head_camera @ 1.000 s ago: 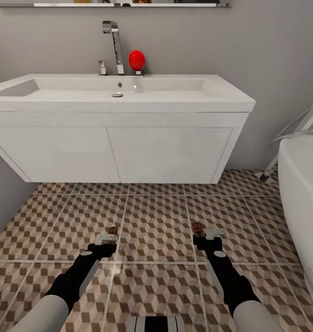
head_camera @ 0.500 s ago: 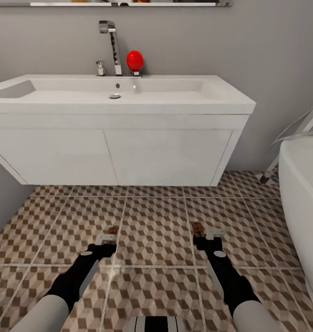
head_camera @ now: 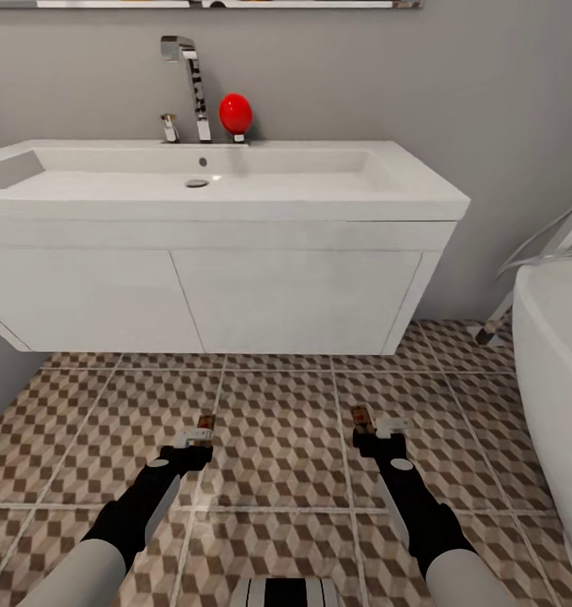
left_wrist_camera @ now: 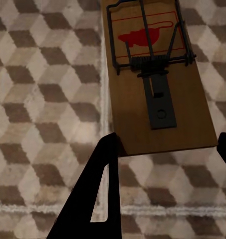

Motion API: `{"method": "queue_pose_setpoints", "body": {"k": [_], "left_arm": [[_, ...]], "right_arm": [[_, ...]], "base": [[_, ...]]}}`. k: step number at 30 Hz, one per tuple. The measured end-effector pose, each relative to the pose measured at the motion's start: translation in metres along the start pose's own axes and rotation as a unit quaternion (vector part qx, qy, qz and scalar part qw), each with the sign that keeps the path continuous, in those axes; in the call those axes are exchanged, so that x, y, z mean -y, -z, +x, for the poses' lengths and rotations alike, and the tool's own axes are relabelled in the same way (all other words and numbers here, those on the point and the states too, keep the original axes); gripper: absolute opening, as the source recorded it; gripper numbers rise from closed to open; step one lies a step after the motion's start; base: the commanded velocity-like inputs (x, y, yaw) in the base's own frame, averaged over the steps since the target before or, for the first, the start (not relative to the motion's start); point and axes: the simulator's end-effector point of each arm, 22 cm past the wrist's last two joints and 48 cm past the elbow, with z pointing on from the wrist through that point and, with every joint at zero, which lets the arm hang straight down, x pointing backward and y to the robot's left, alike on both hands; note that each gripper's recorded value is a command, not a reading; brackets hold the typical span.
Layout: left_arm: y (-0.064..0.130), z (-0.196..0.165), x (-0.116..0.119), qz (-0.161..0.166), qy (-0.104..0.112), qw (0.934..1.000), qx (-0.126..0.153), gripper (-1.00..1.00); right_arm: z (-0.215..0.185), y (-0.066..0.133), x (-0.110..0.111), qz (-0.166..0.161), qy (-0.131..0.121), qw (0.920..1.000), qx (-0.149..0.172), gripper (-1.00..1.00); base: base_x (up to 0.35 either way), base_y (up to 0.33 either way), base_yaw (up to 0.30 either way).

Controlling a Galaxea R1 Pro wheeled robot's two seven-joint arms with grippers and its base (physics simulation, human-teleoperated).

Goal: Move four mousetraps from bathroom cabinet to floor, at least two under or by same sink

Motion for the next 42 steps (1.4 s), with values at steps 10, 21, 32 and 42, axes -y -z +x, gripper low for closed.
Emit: {"method": "queue_pose_setpoints", "body": {"k": [10, 21, 32, 42], "left_arm": [[0.0000, 0.0000, 0.0004, 0.000, 0.000, 1.0000, 0.000, -1.00], [-0.0001, 0.0010, -0.0001, 0.000, 0.000, 1.0000, -0.001, -1.00], [-0.0007, 0.0034, -0.0003, 0.000, 0.000, 1.0000, -0.003, -1.00], [-0.0006, 0.0027, 0.0004, 0.000, -0.001, 1.0000, -0.003, -1.00]], "right_arm": [[0.0002, 0.0001, -0.0001, 0.000, 0.000, 1.0000, 0.000, -1.00], [0.0003, 0.0001, 0.0001, 0.000, 0.000, 1.0000, 0.000, -1.00], [0.0003, 0.0000, 0.0003, 0.001, 0.000, 1.0000, 0.000, -1.00], [0.0004, -0.0001, 0.0005, 0.001, 0.000, 1.0000, 0.000, -1.00]], "base": [[0.168, -0.001, 0.000], [0.176, 0.000, 0.000], [0.137, 0.000, 0.000], [0.004, 0.000, 0.000]]}}
